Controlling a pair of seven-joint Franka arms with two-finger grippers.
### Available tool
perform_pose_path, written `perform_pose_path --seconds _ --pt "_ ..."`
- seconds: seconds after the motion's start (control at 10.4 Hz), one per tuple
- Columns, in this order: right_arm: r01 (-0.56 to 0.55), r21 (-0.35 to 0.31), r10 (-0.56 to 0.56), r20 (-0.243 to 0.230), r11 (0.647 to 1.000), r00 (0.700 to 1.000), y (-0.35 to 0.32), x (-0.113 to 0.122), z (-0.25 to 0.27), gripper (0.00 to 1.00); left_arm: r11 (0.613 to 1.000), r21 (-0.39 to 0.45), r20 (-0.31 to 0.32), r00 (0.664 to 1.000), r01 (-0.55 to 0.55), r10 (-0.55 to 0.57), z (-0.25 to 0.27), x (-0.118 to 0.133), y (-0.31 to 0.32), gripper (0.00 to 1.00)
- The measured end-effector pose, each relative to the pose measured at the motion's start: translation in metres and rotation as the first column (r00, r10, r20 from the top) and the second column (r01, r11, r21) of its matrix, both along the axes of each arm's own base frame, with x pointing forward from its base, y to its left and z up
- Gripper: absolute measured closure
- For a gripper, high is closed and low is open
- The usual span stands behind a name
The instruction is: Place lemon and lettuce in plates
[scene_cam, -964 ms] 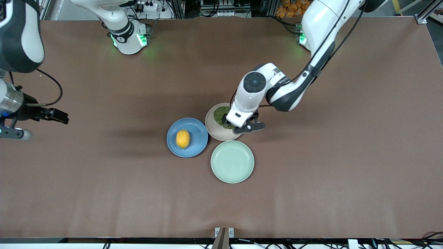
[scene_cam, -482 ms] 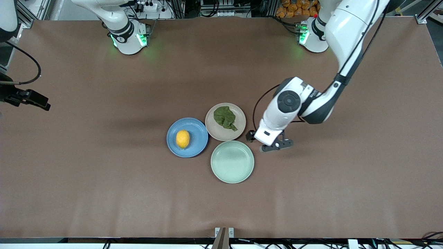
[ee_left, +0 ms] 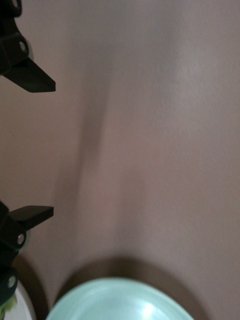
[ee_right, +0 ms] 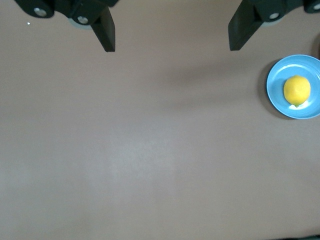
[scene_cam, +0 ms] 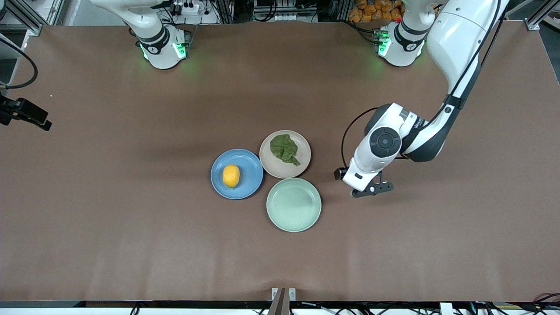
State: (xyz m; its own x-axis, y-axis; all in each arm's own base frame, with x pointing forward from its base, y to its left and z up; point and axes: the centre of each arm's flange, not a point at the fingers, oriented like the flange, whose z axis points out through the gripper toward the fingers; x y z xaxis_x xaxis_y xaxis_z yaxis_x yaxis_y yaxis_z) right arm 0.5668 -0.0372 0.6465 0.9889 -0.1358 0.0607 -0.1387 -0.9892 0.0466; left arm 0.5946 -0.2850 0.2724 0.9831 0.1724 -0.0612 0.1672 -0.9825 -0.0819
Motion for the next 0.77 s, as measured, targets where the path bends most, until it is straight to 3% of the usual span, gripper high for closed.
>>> perform_pose_path --seconds 0.48,0.77 --pt "-0.009 0.001 0.009 0.010 1.000 1.000 0.005 0.001 0.003 0.00 0.997 0.055 -0.049 0.997 0.058 -0.055 -0.009 -0.002 0.032 0.00" --pt "-0.018 0.004 0.018 -0.013 1.000 1.000 0.011 -0.001 0.000 0.00 0.988 0.091 -0.075 0.990 0.126 -0.119 -0.003 -0.003 0.085 0.00"
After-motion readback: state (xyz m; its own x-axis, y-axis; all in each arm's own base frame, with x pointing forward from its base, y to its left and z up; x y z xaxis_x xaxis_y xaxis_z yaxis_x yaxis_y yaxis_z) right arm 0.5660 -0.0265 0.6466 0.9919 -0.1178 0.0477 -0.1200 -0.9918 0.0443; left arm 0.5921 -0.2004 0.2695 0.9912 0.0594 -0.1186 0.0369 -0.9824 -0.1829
